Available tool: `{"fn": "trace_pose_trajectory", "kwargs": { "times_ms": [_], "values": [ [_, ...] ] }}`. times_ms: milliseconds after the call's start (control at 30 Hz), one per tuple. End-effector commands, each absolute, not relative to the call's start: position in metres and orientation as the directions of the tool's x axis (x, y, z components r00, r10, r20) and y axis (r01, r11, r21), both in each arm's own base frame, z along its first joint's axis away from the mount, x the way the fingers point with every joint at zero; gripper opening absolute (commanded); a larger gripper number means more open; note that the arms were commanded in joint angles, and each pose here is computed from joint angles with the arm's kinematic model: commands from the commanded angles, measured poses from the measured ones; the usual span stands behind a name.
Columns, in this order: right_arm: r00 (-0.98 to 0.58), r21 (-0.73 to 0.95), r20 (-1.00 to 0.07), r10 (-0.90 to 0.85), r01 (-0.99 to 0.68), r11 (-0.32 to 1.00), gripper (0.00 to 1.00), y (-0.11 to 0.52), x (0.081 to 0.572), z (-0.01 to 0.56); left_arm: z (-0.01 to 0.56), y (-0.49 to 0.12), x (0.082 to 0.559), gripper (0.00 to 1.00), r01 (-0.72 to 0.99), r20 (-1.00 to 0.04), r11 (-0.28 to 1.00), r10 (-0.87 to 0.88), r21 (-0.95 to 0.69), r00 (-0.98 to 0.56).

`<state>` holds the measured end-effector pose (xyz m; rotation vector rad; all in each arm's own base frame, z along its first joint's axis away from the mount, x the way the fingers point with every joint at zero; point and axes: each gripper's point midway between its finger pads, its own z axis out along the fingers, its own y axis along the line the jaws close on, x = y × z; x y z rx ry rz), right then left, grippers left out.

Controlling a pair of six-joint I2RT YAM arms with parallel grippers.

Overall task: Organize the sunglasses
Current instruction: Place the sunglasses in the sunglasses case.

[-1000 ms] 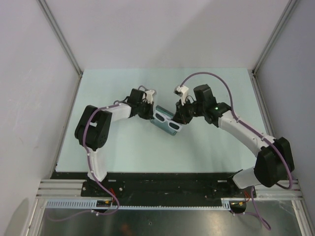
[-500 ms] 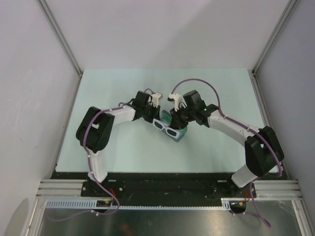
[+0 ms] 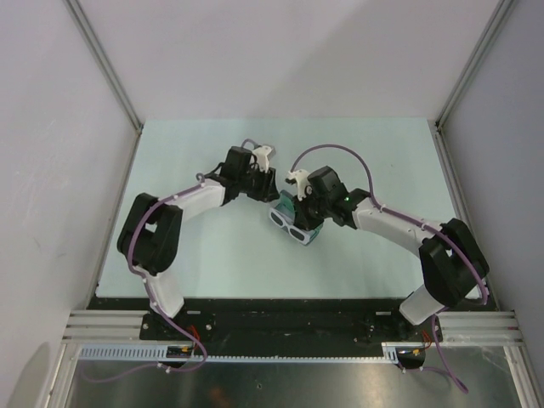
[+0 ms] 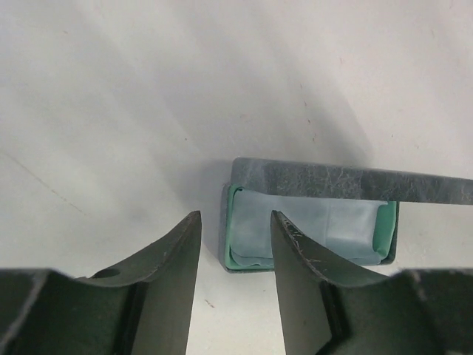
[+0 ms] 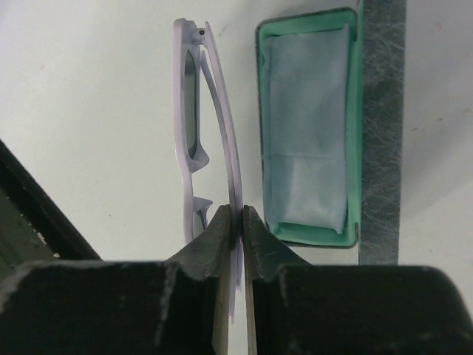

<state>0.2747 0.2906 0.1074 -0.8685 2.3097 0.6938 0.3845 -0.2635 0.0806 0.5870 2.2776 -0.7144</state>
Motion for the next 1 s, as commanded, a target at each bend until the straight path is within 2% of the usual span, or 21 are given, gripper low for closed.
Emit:
{"fn": "trace_pose_trajectory", "kwargs": {
  "times_ms": [0, 233, 467, 967],
  "values": [
    [-0.613, 0.228, -0.691, -0.383, -0.687, 0.69, 0.0, 0.289, 0.291, 0.107, 0.123, -0.251, 0.409, 0.47, 0.529, -0.772, 0.784, 0.102, -0.326, -0.628],
    [-0.606, 0.187, -0.697, -0.383, -0.669, 0.719, 0.0, 0.292, 0.304, 0.093, 0.14, -0.227, 0.408, 0.47, 0.435, -0.78, 0.831, 0.002, -0.347, -0.626],
    [-0.595, 0.137, -0.694, -0.405, -0.661, 0.738, 0.0, 0.292, 0.313, 0.077, 0.158, -0.224, 0.392, 0.49, 0.4, -0.773, 0.823, -0.072, -0.404, -0.63],
    [-0.575, 0.084, -0.673, -0.465, -0.684, 0.724, 0.0, 0.289, 0.318, 0.056, 0.145, -0.237, 0.366, 0.52, 0.407, -0.731, 0.787, -0.08, -0.464, -0.678]
  ]
}}
